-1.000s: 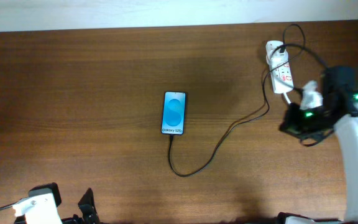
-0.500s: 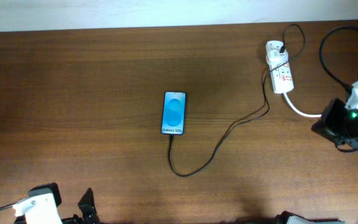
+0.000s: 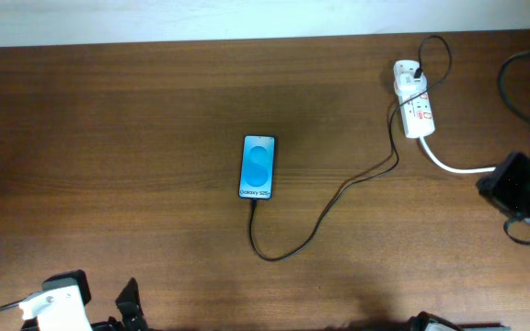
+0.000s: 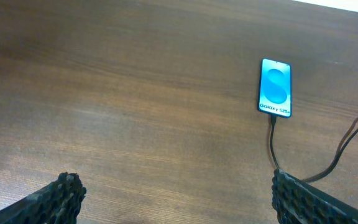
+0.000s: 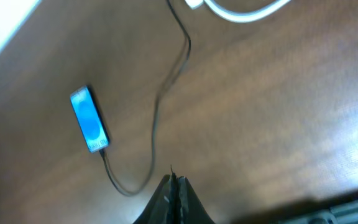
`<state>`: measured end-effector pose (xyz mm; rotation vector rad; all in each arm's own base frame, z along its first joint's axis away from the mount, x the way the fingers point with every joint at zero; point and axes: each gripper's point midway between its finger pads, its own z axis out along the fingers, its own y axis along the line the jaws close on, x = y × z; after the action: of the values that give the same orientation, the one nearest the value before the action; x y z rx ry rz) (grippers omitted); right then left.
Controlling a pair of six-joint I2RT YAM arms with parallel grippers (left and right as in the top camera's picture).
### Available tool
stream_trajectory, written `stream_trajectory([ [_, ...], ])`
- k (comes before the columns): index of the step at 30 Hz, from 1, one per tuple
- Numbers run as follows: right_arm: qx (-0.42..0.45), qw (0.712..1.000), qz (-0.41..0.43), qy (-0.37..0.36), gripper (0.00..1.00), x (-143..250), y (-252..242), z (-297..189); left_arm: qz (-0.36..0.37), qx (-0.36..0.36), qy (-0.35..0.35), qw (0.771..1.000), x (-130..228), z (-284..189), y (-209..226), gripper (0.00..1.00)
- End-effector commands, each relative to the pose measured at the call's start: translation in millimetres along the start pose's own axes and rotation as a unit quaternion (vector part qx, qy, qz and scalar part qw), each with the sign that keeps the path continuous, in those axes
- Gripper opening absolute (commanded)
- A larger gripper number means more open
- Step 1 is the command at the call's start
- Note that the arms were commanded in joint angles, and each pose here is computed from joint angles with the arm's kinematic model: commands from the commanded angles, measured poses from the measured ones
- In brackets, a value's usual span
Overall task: Plug charger to phone and switch on socket
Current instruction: 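Move the right gripper up to the power strip's switch beside the charger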
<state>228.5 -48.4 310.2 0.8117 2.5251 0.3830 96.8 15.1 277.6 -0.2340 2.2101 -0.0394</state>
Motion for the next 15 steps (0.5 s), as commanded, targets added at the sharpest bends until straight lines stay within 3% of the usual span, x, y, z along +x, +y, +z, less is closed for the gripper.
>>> stream_trajectory([
  [1,-0.014,0.997,0.065,-0.045,0.04,-25.7,5.2,-1.9,-0.005,-0.005,-0.002,1.0,-0.2,0.4,1.7,1.0],
  [6,-0.035,0.99,0.117,-0.066,0.05,-60.0,10.9,13.9,-0.005,-0.005,-0.002,1.0,-0.2,0.4,1.7,0.99],
  [15,-0.103,0.986,0.133,0.009,0.05,-96.0,26.4,80.0,-0.005,-0.005,-0.002,1.0,-0.2,0.4,1.7,1.0],
])
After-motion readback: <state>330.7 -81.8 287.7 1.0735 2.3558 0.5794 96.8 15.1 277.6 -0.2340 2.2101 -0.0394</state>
